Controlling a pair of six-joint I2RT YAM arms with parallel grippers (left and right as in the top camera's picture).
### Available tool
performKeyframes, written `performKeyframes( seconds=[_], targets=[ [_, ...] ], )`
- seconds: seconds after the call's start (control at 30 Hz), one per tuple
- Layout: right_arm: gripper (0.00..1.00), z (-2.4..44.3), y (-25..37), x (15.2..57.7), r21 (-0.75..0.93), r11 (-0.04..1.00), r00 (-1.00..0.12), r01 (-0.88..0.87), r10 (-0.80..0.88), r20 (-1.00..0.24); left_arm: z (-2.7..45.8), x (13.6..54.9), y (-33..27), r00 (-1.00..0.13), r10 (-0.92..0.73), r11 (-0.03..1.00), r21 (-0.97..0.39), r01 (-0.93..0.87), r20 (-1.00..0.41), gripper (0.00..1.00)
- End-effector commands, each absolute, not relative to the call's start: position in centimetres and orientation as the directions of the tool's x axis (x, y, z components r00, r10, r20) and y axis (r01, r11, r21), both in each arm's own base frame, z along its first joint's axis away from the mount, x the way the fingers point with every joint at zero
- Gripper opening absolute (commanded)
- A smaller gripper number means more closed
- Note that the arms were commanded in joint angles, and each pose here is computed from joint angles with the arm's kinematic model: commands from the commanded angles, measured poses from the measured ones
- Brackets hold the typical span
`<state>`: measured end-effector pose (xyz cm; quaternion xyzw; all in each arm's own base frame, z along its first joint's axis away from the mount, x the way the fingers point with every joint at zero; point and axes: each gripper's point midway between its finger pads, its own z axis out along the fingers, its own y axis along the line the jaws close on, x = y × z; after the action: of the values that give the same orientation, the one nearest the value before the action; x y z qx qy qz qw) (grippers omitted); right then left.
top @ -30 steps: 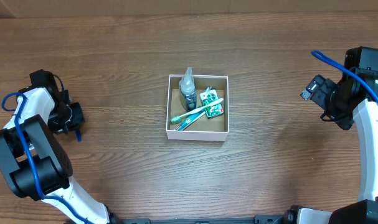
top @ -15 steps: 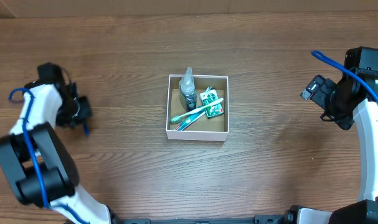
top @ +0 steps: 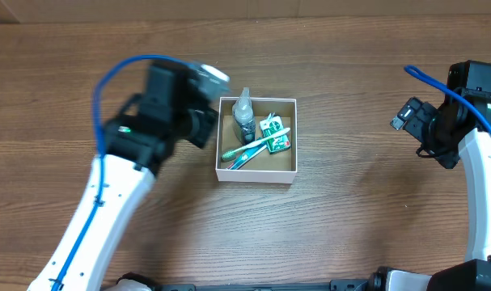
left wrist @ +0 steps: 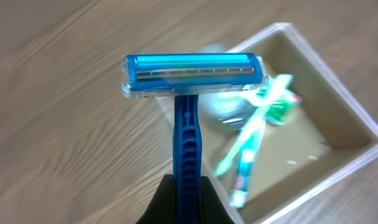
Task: Pack container
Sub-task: 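Lower the razor into the box and open the left gripper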
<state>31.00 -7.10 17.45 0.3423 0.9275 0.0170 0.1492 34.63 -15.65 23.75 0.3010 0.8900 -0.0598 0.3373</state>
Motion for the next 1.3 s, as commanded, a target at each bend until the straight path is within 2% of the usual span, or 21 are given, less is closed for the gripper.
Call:
performKeyframes(
  seconds=[0.0,0.23,0.43,0.47,0.53,0.57,0.6,0.67,0.8,0.97,1.1,1.13,1.17,1.27],
  targets=[
    [1.0,17.3,-7.1,31.1,0.134,0.765,-0.722,0.629,0.64,-0.264,22.3,33.8,-20.3,-0.477,0.63,0.682,0.142,0.717,-0.612,0.04],
    [1.0,17.3,-7.1,31.0,0.134,0.765,-0.722,0.629,0.64,-0.263,14.8,33.3,-24.6,-0.502,0.725,0.603,0.083,0.793,-0.472,0.04],
    [1.0,17.3,-7.1,31.0,0.134,0.765,-0.722,0.63,0.64,-0.263,9.5,33.3,-24.9,-0.551,0.753,0.602,0.039,0.797,-0.36,0.07],
    [1.0,17.3,-7.1,31.0,0.134,0.765,-0.722,0.629,0.64,-0.263,9.0,33.2,-24.8,-0.556,0.756,0.602,0.034,0.798,-0.345,0.09],
    [1.0,17.3,-7.1,31.0,0.134,0.766,-0.722,0.629,0.64,-0.263,8.6,33.0,-24.7,-0.56,0.76,0.601,0.029,0.798,-0.33,0.24],
    [1.0,17.3,-7.1,31.0,0.134,0.766,-0.722,0.629,0.64,-0.263,8.6,33.1,-24.7,-0.56,0.759,0.602,0.031,0.798,-0.332,0.27],
    [1.0,17.3,-7.1,31.0,0.134,0.766,-0.722,0.629,0.64,-0.263,8.9,33.1,-24.7,-0.558,0.758,0.603,0.035,0.797,-0.337,0.3],
    [1.0,17.3,-7.1,31.0,0.134,0.765,-0.722,0.629,0.64,-0.263,9.8,33.4,-24.8,-0.554,0.754,0.604,0.043,0.796,-0.352,0.42],
    [1.0,17.3,-7.1,31.0,0.134,0.765,-0.722,0.629,0.64,-0.264,14.2,33.9,-25.0,-0.542,0.731,0.619,0.069,0.782,-0.415,0.62],
    [1.0,17.4,-6.9,31.5,0.138,0.787,-0.739,0.602,0.614,-0.279,21.8,35.0,-22.4,-0.579,0.637,0.736,0.179,0.653,-0.509,0.68],
    [1.0,17.9,-4.9,32.8,0.153,0.86,-0.8,0.486,0.509,-0.317,25.9,35.8,-19.1,-0.627,0.492,0.852,0.184,0.49,-0.604,0.75],
    [0.99,18.2,-4.1,33.3,0.153,0.882,-0.815,0.447,0.471,-0.337,26.7,36.0,-17.9,-0.647,0.437,0.883,0.162,0.439,-0.625,0.84],
    [0.99,18.5,-3.4,33.8,0.153,0.898,-0.825,0.414,0.44,-0.355,27.0,36.2,-16.9,-0.667,0.39,0.907,0.142,0.395,-0.635,0.99],
    [1.0,19.7,-0.5,35.8,0.172,0.936,-0.831,0.307,0.352,-0.431,27.4,37.6,-12.7,-0.731,0.205,0.975,0.067,0.213,-0.651,1.0]
  ],
)
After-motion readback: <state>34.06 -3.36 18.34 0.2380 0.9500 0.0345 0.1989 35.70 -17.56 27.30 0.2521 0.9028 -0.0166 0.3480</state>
